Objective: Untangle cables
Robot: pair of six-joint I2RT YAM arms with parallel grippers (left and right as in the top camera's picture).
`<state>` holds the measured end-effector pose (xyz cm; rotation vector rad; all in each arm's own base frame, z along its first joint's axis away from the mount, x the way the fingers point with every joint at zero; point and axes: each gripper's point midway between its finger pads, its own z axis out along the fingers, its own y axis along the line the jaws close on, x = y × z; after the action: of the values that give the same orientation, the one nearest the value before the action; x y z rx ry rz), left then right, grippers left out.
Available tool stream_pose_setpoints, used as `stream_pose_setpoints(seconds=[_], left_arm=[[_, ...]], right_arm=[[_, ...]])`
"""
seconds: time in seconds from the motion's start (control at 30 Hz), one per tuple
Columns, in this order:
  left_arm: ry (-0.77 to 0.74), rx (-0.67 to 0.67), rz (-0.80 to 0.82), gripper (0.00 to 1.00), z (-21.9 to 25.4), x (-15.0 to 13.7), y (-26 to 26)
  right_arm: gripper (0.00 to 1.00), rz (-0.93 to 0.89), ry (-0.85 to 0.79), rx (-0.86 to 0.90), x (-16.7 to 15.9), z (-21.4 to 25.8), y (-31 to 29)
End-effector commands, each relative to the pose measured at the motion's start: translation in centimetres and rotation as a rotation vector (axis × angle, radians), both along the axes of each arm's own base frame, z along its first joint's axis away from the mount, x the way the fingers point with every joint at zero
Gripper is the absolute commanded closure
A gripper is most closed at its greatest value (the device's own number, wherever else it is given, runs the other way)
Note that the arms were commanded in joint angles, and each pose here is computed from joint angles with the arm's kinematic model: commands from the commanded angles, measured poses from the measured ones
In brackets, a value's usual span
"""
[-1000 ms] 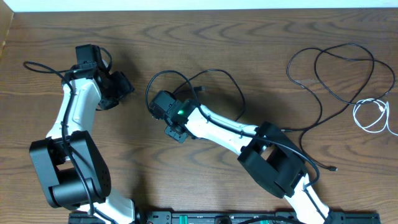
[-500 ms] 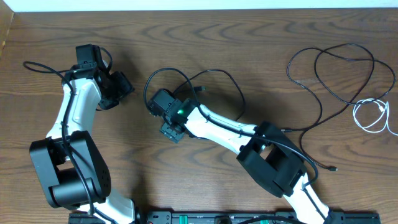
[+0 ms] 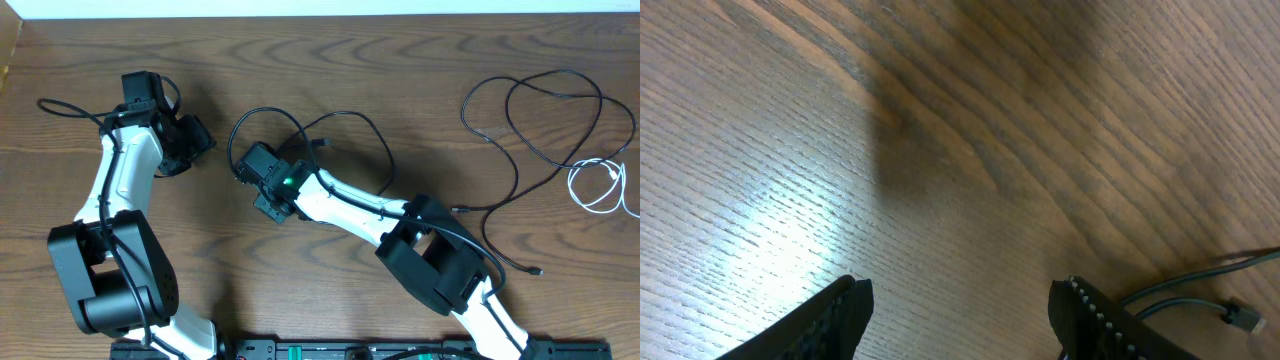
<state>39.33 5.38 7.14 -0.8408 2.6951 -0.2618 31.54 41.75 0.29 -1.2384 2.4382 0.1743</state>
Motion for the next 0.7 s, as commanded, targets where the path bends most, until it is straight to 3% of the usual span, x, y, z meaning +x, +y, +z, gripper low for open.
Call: stream_pose_setpoints(seconds=[0.0,0.03,0.23,0.4,0.67], left_arm=[[-0.002,0.007,-0.003,0.37,0.1,0.0,0.0],[-0.002,0.007,-0.003,0.37,0.1,0.0,0.0],[-0.002,0.007,-0.003,0.37,0.1,0.0,0.0],[-0.002,0.007,-0.003,0.37,0.1,0.0,0.0],[-0.002,0.007,-0.003,0.37,0.1,0.0,0.0]], right_arm=[[0.90,0.026,0.065,-0.061,-1.8,-3.2,-0.7],[0.99,0.030,0.061,-0.063,-1.9,-3.2,-0.7],[0.99,0.034,0.076,0.053,-0.9,0.5,0.5],[0.99,0.033,0.073,0.310,2.3,10.1,0.7],[0.99,-0.011,-0.031,0.474,6.1,19.4,-3.7]])
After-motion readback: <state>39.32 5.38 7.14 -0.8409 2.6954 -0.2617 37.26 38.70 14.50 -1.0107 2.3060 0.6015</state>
